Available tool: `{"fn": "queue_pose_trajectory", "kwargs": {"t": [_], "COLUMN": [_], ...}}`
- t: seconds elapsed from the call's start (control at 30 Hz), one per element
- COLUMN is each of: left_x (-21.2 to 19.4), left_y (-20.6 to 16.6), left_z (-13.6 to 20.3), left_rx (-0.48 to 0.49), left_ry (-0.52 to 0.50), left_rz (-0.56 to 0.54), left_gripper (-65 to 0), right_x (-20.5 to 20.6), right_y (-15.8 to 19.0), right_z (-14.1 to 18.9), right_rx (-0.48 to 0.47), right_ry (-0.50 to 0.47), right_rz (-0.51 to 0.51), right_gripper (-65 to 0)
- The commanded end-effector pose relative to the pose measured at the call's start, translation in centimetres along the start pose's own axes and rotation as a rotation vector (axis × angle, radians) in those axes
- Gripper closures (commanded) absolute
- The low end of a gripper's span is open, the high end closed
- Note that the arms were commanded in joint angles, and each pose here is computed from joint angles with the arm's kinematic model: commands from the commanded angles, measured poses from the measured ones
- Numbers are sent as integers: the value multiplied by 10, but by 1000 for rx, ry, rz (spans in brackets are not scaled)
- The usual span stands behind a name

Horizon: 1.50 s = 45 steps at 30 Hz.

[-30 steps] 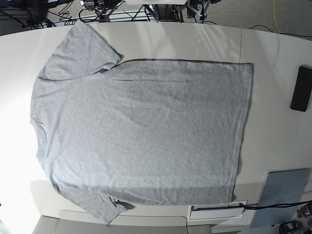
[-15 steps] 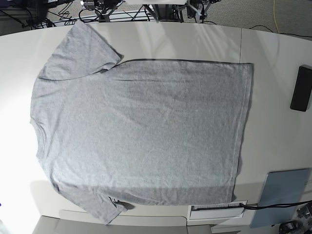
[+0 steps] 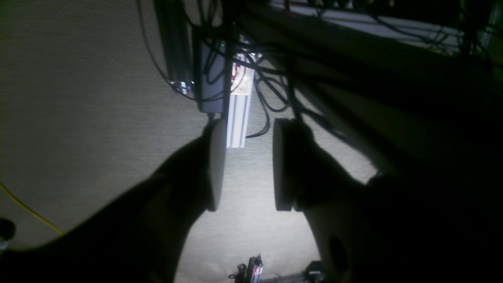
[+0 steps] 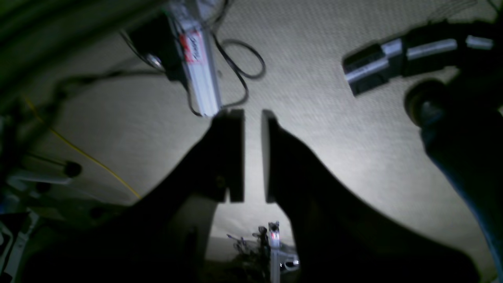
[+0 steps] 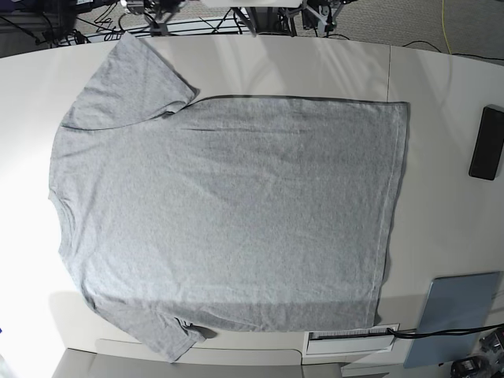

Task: Fold the T-shirt properly

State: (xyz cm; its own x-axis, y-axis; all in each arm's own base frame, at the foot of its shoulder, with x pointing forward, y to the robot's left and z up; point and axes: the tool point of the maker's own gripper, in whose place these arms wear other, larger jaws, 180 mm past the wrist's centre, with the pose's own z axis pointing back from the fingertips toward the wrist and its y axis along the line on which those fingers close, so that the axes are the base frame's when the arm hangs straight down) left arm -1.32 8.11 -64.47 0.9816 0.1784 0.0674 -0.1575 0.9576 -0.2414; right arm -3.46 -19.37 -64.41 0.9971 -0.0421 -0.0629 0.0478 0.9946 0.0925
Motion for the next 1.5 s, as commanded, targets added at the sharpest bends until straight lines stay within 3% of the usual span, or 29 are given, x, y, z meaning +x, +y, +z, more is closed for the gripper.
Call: {"fn": "queue_pose_trajectory", "kwargs": {"t": [0.0, 0.37, 0.63, 0.9, 1.07, 1.47], "left_x": [-7, -23, -8, 24, 54, 177], "left_y": [6, 57, 82, 82, 76, 47], "left_z": [4, 51, 111, 169, 202, 287], "left_rx": [9, 53, 63, 67, 91, 330], "left_ry": [8, 37, -67, -123, -168, -435], "left_rz": [-5, -88, -112, -286, -464, -1140], "left_gripper": [-215, -215, -215, -215, -215, -216], "right_x": [-5, -14, -24, -13, 20, 110], "right_y": [-9, -48, -77, -74, -57, -32], "right_z": [3, 47, 103, 174, 226, 335], "right_rx": [-13, -79, -101, -112, -126, -258], "right_ry": [2, -86, -139, -172, -280, -570], "right_rz": [3, 53, 96, 331, 463, 691], "right_gripper": [-86, -86, -86, -86, -86, -86]}}
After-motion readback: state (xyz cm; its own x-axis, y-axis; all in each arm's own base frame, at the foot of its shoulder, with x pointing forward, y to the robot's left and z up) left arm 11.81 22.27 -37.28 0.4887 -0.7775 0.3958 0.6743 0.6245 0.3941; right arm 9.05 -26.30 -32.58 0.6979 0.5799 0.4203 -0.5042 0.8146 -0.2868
